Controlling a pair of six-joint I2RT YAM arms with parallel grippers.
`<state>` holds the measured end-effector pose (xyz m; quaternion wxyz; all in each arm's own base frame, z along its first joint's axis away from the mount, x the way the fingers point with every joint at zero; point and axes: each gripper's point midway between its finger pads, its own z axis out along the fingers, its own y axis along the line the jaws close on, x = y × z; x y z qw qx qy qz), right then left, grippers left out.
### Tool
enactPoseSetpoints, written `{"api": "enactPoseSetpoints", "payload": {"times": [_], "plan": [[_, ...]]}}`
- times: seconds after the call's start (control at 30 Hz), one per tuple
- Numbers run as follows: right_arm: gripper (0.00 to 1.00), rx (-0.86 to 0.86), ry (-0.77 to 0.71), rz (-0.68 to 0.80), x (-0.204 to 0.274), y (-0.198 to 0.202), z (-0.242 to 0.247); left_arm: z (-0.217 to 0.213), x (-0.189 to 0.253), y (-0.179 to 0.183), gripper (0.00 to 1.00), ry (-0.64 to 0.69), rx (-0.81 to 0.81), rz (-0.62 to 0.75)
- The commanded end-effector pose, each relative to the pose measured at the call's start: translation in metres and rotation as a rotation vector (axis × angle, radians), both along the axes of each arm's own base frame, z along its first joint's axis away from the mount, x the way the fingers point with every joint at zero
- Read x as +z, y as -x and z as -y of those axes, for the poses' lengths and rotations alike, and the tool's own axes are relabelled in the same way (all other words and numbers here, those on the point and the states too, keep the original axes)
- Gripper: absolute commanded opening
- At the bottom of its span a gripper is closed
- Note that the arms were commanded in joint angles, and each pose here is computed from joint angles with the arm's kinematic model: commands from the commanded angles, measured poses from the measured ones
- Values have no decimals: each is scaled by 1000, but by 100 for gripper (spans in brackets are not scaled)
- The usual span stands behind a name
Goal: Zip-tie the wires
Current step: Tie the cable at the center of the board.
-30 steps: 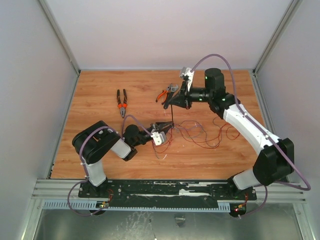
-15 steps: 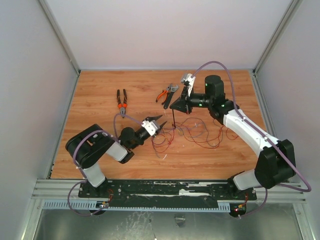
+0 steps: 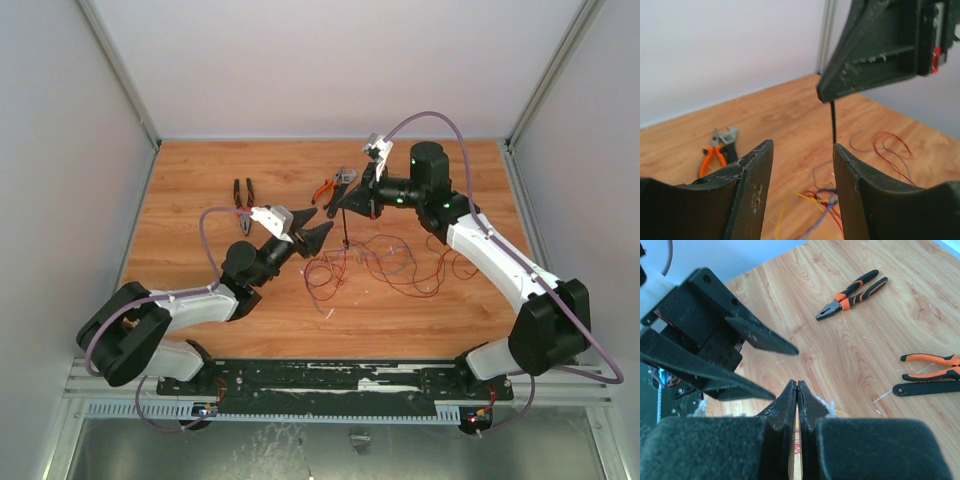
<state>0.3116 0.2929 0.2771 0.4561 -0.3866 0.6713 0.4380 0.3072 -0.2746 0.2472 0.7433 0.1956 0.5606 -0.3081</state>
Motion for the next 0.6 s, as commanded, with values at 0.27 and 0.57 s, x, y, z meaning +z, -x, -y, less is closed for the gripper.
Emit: {"api": "enactPoseSetpoints", "payload": {"times": [0.27, 0.57], "plan": [[0, 0, -50, -65, 24, -2, -10, 40, -5, 33, 51, 8, -314, -163], [0, 39, -45, -82, 24, 7, -10, 36, -9, 2, 45, 10, -235, -156]]}}
